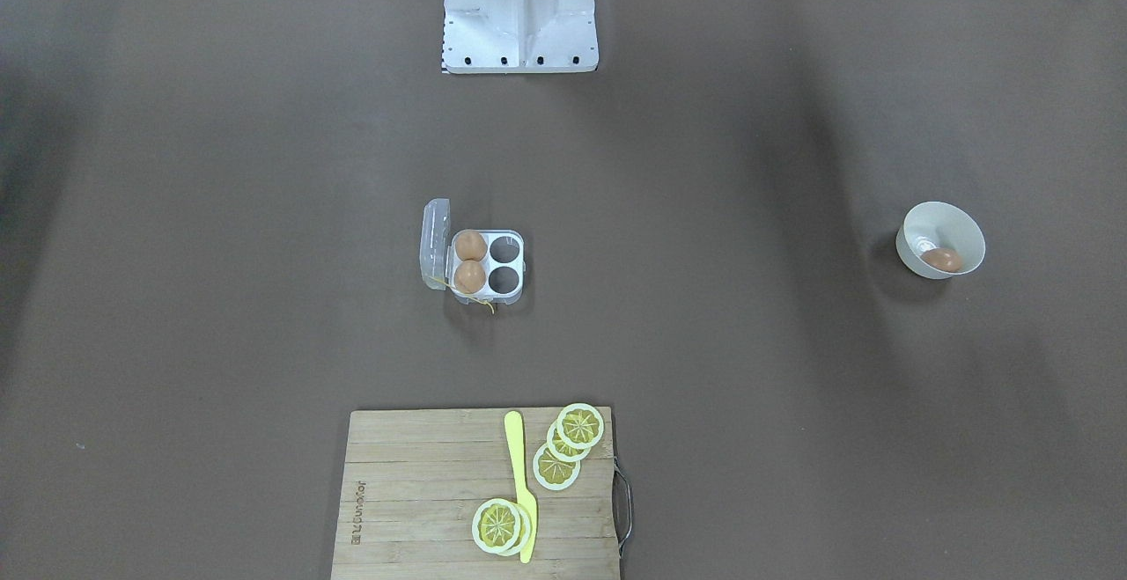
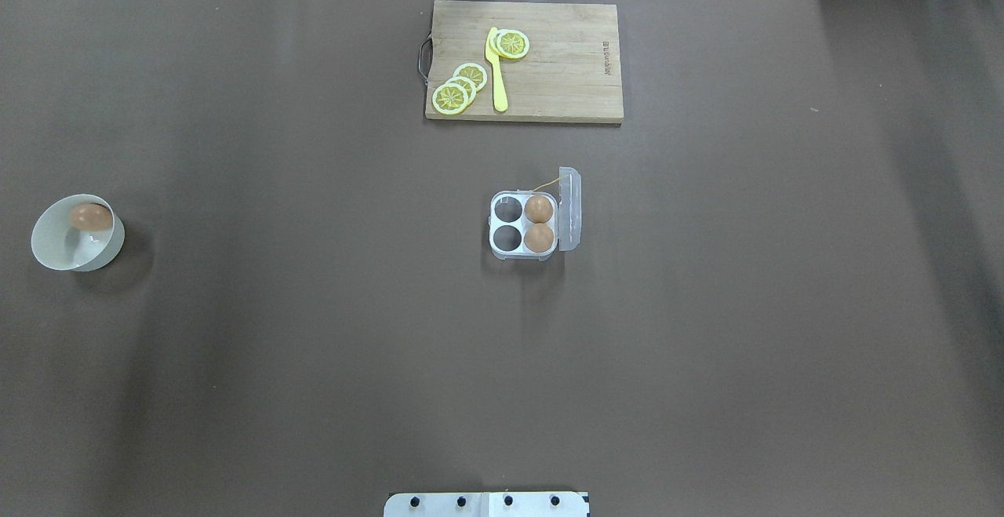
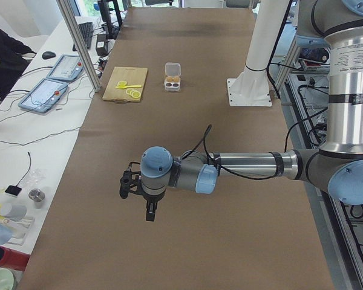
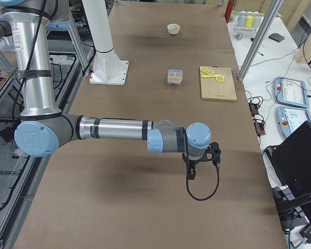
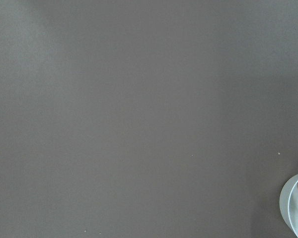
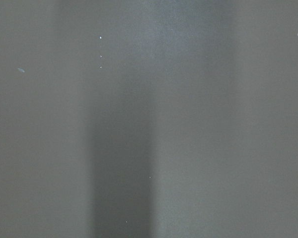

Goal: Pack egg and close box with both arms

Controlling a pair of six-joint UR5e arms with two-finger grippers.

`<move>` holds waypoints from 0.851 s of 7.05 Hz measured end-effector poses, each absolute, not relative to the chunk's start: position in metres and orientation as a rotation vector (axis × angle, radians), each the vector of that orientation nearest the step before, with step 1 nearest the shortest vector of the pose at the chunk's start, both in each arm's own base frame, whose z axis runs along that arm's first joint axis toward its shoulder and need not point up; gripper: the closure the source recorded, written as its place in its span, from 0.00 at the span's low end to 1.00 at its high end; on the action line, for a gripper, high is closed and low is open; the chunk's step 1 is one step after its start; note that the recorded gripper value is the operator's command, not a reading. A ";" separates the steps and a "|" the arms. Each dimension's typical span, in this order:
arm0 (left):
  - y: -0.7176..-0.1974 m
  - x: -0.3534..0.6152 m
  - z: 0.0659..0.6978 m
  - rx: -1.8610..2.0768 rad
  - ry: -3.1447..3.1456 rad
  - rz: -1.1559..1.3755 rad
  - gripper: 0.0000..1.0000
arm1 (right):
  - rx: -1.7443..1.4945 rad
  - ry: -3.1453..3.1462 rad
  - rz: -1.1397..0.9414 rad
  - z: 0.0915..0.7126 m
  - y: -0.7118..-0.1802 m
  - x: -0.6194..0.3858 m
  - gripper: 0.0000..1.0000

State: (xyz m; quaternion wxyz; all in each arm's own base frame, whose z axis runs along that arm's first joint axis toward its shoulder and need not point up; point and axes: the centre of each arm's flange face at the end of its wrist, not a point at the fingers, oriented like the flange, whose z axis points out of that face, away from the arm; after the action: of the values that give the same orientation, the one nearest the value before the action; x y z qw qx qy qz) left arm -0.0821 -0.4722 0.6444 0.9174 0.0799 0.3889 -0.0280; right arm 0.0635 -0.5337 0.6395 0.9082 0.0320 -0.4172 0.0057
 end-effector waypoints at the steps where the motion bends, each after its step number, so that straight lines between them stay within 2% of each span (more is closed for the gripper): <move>1: -0.472 -0.082 0.644 0.164 0.800 -0.058 0.02 | 0.066 -0.861 0.012 0.639 -0.534 0.063 0.00; 6: -0.480 -0.076 0.607 0.233 0.809 -0.016 0.02 | 0.075 -0.861 0.010 0.634 -0.535 0.063 0.00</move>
State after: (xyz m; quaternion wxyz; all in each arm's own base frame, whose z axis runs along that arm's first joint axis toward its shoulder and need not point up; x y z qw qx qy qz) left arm -0.0757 -0.4796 0.6067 0.9127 0.1132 0.3926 -0.0080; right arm 0.0635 -0.5352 0.6343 0.9081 0.0361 -0.4171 0.0048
